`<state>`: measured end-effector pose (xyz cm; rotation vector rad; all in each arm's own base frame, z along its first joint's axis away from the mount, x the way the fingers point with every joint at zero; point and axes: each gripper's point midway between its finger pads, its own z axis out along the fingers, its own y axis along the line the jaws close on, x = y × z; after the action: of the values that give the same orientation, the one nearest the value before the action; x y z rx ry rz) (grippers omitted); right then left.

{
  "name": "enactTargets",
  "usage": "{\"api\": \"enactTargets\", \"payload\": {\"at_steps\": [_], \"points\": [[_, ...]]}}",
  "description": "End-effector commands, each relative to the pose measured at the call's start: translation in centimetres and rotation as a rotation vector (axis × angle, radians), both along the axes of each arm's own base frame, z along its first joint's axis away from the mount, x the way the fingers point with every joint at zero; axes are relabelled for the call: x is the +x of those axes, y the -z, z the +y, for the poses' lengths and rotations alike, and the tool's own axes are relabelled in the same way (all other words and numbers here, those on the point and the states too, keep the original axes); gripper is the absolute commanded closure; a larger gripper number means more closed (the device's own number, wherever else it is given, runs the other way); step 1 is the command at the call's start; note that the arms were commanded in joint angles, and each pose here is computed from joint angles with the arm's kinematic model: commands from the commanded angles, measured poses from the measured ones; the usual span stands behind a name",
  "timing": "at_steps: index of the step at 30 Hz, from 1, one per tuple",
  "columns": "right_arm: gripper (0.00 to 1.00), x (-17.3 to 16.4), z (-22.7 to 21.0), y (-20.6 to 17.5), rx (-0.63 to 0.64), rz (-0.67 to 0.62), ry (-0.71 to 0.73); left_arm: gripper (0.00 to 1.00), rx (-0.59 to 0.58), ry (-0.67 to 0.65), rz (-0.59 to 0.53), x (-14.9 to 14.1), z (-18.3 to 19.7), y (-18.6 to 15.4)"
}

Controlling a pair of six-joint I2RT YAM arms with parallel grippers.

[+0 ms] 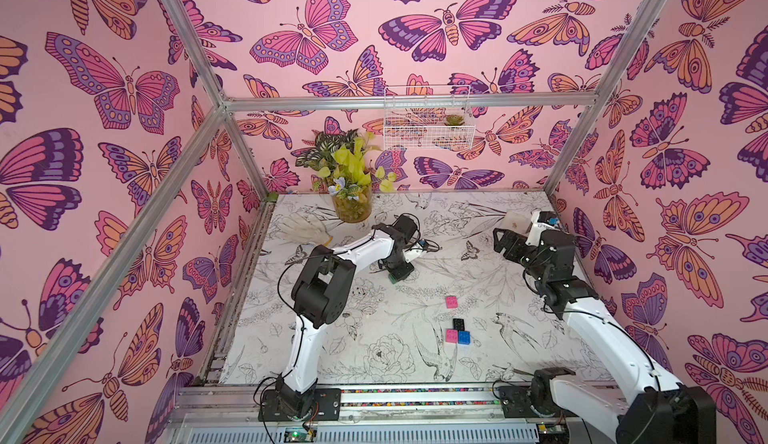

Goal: Assemble the letter v with lego
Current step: Place the lego brick at the center of the board.

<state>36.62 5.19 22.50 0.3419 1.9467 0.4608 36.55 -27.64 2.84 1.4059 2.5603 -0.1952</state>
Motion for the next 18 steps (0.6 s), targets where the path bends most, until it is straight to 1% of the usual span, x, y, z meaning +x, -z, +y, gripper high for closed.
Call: {"api": "enactTargets", "payload": {"at_steps": [1, 2, 4, 6, 10, 14, 18], "points": [[0.05, 0.0, 0.5, -0.3, 0.012, -0.012, -0.019, 0.64, 0.015, 0.03, 0.049, -0.8, -0.1, 1.1], [0.05, 0.0, 0.5, -0.3, 0.008, -0.012, -0.017, 0.58, 0.025, 0.027, 0.048, -0.8, 0.0, 1.4], [0.04, -0.1, 0.4, -0.2, 0.004, -0.005, -0.012, 0.53, 0.051, 0.023, 0.038, -0.6, 0.3, 1.8], [0.04, -0.1, 0.4, -0.2, 0.001, -0.004, -0.013, 0.51, 0.054, 0.021, 0.028, -0.3, 0.3, 1.8], [0.03, -0.1, 0.5, -0.3, -0.001, -0.006, -0.021, 0.51, 0.04, 0.005, 0.009, 0.2, 0.0, 1.1], [0.02, -0.1, 0.5, -0.2, -0.001, -0.004, -0.026, 0.48, -0.02, -0.019, -0.06, 1.1, -0.8, -1.9], [0.0, -0.4, 0.1, 0.0, -0.017, 0.016, -0.007, 0.45, -0.096, -0.029, -0.156, 1.5, -1.6, -7.0]]}}
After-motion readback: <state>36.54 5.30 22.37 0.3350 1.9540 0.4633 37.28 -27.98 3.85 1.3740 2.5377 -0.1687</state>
